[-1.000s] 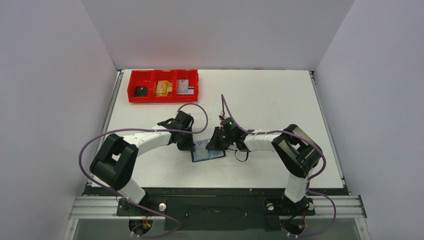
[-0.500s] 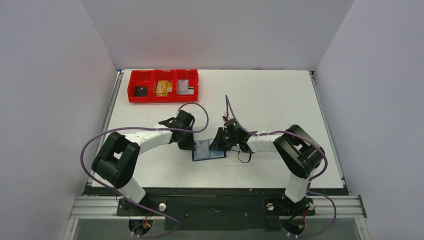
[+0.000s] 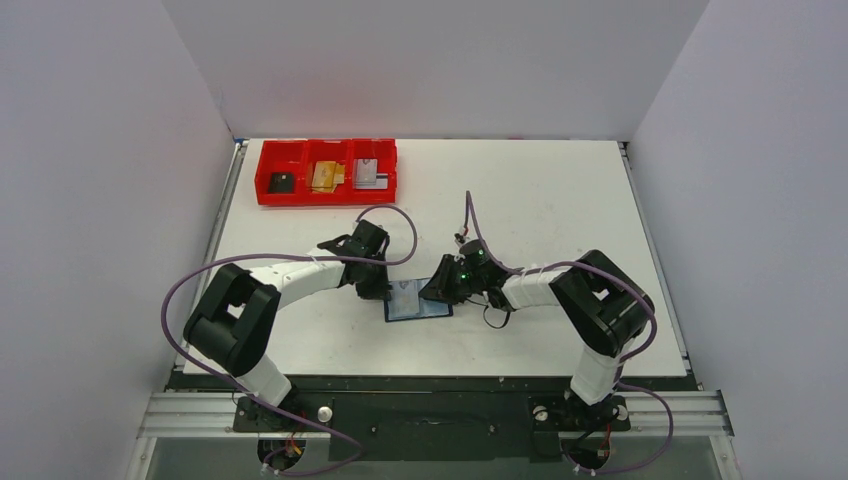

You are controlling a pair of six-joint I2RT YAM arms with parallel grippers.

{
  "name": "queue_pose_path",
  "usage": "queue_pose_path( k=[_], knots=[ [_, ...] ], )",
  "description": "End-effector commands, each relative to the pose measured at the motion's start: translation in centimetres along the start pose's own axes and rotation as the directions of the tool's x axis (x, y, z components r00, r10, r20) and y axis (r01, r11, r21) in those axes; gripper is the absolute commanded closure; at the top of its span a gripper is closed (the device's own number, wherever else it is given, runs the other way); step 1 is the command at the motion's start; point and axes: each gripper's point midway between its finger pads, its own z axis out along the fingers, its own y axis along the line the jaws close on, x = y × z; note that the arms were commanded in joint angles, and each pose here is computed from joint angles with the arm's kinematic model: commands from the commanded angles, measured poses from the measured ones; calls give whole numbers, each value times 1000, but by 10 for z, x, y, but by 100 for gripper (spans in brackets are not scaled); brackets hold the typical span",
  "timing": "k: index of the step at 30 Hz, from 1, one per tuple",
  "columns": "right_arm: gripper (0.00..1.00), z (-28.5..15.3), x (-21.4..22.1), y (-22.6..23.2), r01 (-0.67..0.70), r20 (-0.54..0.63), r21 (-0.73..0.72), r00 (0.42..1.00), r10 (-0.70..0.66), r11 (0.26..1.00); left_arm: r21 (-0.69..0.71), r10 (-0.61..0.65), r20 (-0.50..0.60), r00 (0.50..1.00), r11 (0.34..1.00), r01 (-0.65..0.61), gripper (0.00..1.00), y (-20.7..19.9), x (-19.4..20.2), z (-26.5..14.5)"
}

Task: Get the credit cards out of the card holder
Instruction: Remove the credit card from the card holder.

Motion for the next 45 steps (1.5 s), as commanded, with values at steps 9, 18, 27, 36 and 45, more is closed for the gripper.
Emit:
queue_pose_path(
  k=[9, 18, 27, 36, 45],
  knots=[
    [80, 0, 1, -4, -79, 14, -83, 997, 81, 993, -126, 15, -69, 997, 992, -23, 100, 31, 21, 16],
    [84, 7, 1, 6, -92, 4, -129, 996, 93, 987, -135, 25, -84, 996, 990, -37, 100, 28, 25, 21],
    [85, 8, 2, 13, -93, -7, -156, 996, 94, 983, -137, 31, -90, 995, 990, -43, 100, 26, 27, 23],
    [85, 7, 1, 24, -103, -9, -206, 995, 104, 973, -142, 34, -95, 995, 989, -47, 100, 25, 29, 25],
    [85, 2, -1, 33, -89, -1, -232, 996, 91, 969, -147, 35, -96, 995, 988, -49, 100, 26, 29, 25]
  ],
)
